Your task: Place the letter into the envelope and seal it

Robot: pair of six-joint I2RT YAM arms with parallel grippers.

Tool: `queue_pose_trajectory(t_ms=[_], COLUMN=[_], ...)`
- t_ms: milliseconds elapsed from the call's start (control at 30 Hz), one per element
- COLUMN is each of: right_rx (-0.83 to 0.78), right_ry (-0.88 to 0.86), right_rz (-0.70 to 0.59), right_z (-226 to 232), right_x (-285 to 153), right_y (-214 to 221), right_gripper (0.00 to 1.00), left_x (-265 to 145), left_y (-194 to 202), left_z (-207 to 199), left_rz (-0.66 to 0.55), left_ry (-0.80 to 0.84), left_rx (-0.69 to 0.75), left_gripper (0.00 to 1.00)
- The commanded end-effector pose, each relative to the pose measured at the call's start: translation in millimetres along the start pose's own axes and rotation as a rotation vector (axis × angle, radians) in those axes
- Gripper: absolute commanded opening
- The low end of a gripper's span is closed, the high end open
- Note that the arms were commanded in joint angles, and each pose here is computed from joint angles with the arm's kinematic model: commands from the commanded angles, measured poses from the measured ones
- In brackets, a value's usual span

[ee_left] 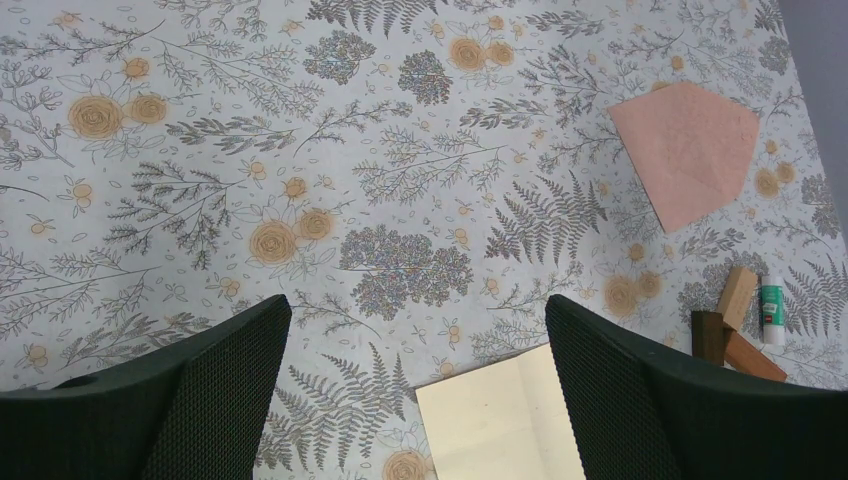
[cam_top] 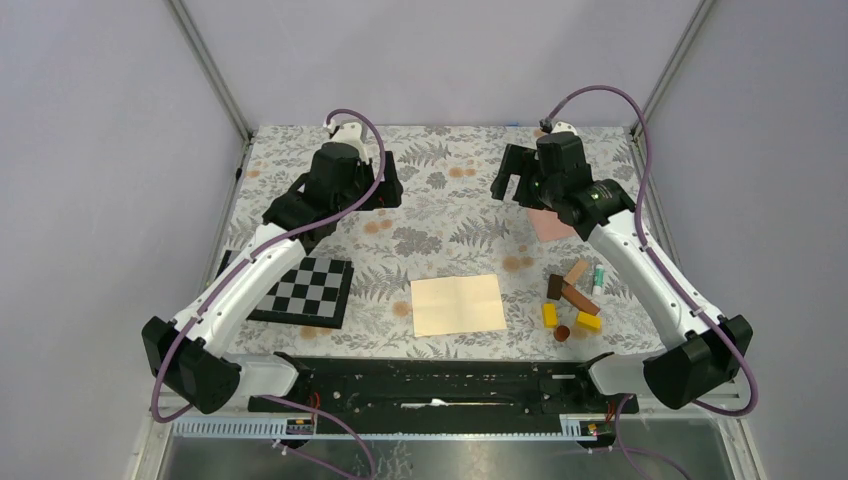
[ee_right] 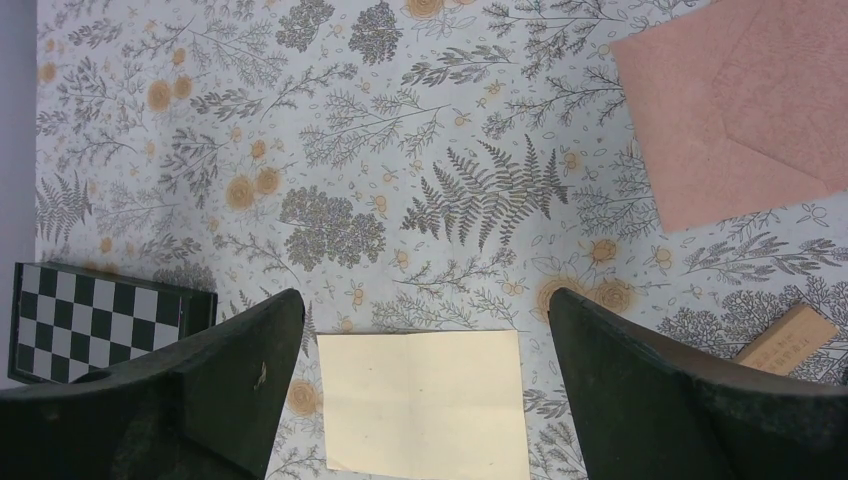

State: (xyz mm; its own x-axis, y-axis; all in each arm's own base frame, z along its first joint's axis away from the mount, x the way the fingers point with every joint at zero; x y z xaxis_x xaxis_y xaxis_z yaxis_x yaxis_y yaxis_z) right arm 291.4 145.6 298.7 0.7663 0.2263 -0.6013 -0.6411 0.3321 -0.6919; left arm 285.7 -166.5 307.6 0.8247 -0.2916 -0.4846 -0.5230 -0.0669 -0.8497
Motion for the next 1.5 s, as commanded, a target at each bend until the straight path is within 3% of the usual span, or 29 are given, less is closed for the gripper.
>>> queue_pose_trajectory(t_ms=[0, 533, 833, 1100, 1467], right_rx=[-0.001, 0.006, 0.016, 0.062, 0.074], right_ry=[0.01, 0.045, 0.112, 0.123, 0.088], right_rz=[-0.038, -0.01, 0.068, 0.262, 0.452], right_z=[-2.4, -10.1, -29.3, -46.6, -50.0], right_x=[-7.1, 0.8, 13.1, 30.3, 46.7], right_y=[-4.6, 6.5, 33.9, 92.3, 177.8], right_gripper=[0.99, 0.99, 0.99, 0.99, 0.99], left_x=[0.2, -1.0, 5.4, 22.7, 18.3], left_y=[-6.9, 14.3, 44.7, 112.9, 186.3], left_z=[1.3, 8.6, 8.0, 2.0, -16.9], left_rz=[-0.035, 0.017, 0.117, 0.29, 0.444], left_ry=[-0.009, 0.011, 0.068, 0.168, 0.148], left_rx=[-0.015, -0.018, -0.064, -0.171, -0.133], left_gripper=[0.99, 0.99, 0.99, 0.99, 0.99])
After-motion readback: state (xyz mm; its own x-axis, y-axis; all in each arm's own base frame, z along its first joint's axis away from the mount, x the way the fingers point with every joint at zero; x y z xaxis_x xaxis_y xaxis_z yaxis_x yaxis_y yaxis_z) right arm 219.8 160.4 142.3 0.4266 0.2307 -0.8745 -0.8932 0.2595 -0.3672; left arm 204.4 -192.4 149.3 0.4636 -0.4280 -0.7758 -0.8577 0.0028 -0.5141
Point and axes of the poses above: each gripper's point midway between its finger pads, its own x axis out along the fingers, its own z axis along the line the jaws close on, y = z × x, the point moved 7 cm from there along -x, back along the fingers, and after that the axes turned 5 degrees about x, right-handed, at the moved point
